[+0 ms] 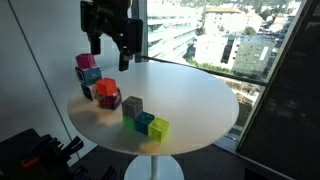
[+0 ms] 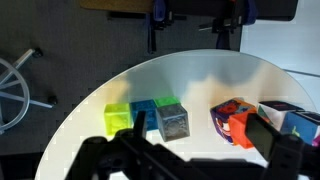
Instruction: Put the yellow block on the grey block
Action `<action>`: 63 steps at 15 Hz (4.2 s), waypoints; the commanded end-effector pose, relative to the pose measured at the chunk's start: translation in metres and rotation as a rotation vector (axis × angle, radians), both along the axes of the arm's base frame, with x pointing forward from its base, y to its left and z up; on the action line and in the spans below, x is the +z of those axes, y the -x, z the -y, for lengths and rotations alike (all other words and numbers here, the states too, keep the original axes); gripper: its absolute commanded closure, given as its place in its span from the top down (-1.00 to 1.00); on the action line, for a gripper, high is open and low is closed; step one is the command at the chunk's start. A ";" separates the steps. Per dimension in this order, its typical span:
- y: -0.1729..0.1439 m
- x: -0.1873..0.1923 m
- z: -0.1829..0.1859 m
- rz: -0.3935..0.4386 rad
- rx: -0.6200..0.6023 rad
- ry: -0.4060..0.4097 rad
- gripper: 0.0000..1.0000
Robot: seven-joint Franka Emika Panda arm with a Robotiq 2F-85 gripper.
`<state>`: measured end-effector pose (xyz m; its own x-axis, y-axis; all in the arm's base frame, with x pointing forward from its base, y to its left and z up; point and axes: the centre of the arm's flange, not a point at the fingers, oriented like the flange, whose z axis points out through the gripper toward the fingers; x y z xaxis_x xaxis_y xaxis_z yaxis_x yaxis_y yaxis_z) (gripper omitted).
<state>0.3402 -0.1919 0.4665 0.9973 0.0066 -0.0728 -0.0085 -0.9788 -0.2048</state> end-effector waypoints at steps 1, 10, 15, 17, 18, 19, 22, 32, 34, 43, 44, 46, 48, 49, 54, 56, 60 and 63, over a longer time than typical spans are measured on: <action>-0.011 -0.007 0.008 0.014 0.004 0.041 1.00; -0.026 -0.036 0.017 0.055 0.040 0.147 1.00; -0.026 -0.053 0.021 0.110 0.025 0.180 1.00; -0.025 -0.052 0.021 0.111 0.009 0.179 1.00; -0.024 -0.050 0.020 0.094 -0.001 0.170 1.00; -0.028 -0.054 0.019 0.096 -0.001 0.161 1.00; -0.027 -0.055 0.020 0.093 -0.002 0.161 1.00; -0.026 -0.077 0.039 0.073 -0.034 0.195 1.00; -0.024 -0.082 0.047 0.085 -0.055 0.205 1.00; -0.016 -0.118 0.070 0.078 -0.090 0.217 1.00; -0.017 -0.122 0.071 0.073 -0.088 0.217 1.00; -0.018 -0.131 0.072 0.061 -0.075 0.220 1.00; -0.020 -0.140 0.073 0.050 -0.054 0.222 1.00; -0.021 -0.144 0.074 0.047 -0.041 0.223 1.00; -0.024 -0.159 0.076 0.043 0.024 0.231 1.00; -0.026 -0.159 0.077 0.048 0.029 0.227 1.00; -0.025 -0.162 0.068 0.034 0.004 0.211 1.00; -0.025 -0.164 0.068 0.030 0.003 0.215 1.00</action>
